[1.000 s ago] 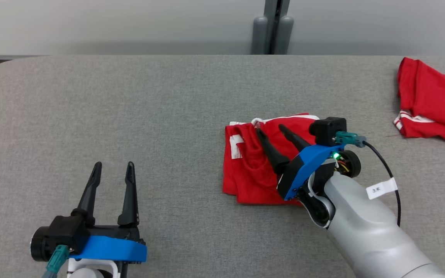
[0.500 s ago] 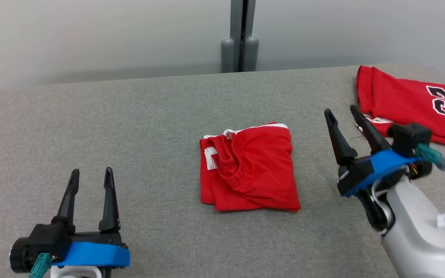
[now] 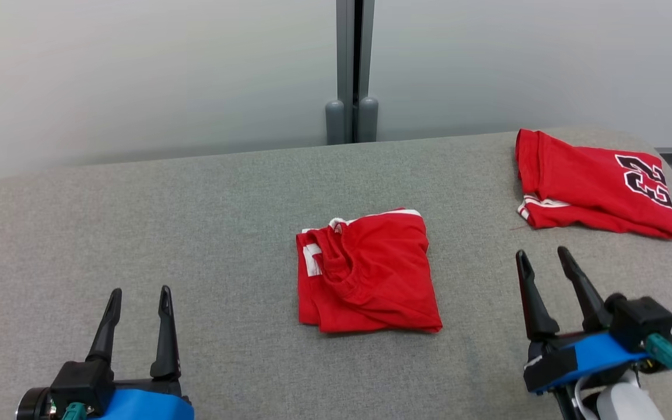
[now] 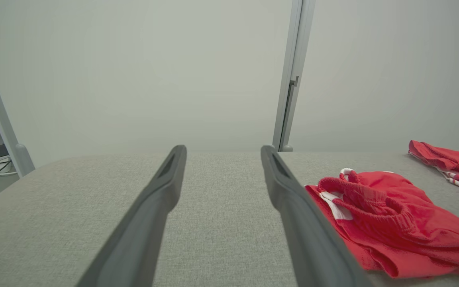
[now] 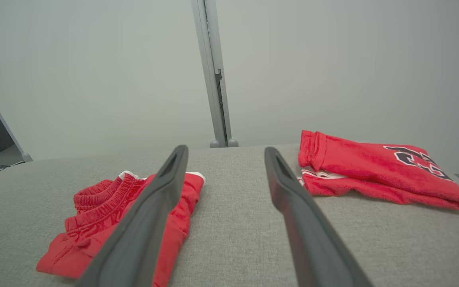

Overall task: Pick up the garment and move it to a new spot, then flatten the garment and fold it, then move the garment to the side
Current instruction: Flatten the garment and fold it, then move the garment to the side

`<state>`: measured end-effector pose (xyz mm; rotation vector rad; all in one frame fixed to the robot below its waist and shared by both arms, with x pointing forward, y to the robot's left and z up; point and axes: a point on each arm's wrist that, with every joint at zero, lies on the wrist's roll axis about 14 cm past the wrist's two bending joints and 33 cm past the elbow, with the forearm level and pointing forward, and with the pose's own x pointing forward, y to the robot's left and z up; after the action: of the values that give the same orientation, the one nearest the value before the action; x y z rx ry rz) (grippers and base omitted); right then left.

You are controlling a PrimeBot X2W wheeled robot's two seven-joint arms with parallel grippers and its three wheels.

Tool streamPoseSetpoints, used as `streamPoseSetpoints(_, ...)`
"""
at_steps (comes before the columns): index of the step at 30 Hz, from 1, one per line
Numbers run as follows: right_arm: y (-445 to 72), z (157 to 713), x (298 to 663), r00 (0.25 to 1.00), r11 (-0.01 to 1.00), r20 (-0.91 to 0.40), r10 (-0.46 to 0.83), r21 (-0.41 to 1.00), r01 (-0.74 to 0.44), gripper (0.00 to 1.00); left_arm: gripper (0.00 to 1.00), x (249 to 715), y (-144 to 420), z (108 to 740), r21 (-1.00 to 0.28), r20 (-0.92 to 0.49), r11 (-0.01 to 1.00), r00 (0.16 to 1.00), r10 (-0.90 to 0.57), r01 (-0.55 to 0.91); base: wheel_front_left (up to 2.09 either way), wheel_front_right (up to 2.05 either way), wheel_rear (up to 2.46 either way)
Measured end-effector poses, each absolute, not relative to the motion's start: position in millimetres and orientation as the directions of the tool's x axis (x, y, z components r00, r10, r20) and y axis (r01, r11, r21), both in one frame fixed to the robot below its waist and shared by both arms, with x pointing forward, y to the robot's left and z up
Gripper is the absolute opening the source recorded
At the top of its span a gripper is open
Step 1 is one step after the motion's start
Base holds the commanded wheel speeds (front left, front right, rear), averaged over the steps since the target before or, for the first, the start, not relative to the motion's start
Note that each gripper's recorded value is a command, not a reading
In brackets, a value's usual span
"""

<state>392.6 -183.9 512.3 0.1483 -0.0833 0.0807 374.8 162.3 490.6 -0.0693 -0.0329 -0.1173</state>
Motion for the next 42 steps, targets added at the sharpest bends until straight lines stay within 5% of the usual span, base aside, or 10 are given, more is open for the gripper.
streamPoseSetpoints(14, -186, 505, 363, 0.996, 0.987, 0.082, 0.031, 0.157, -0.044, 1.0, 1.0, 359, 168, 484, -0.055, 0.015, 0.994, 0.995, -0.095, 0.095, 0.0, 0.0, 0.0)
streamPoseSetpoints(42, -171, 498, 371, 0.996, 0.984, 0.059, 0.074, 0.156, -0.083, 1.0, 1.0, 356, 174, 480, -0.052, 0.002, 0.996, 0.997, -0.077, 0.077, 0.0, 0.0, 0.0)
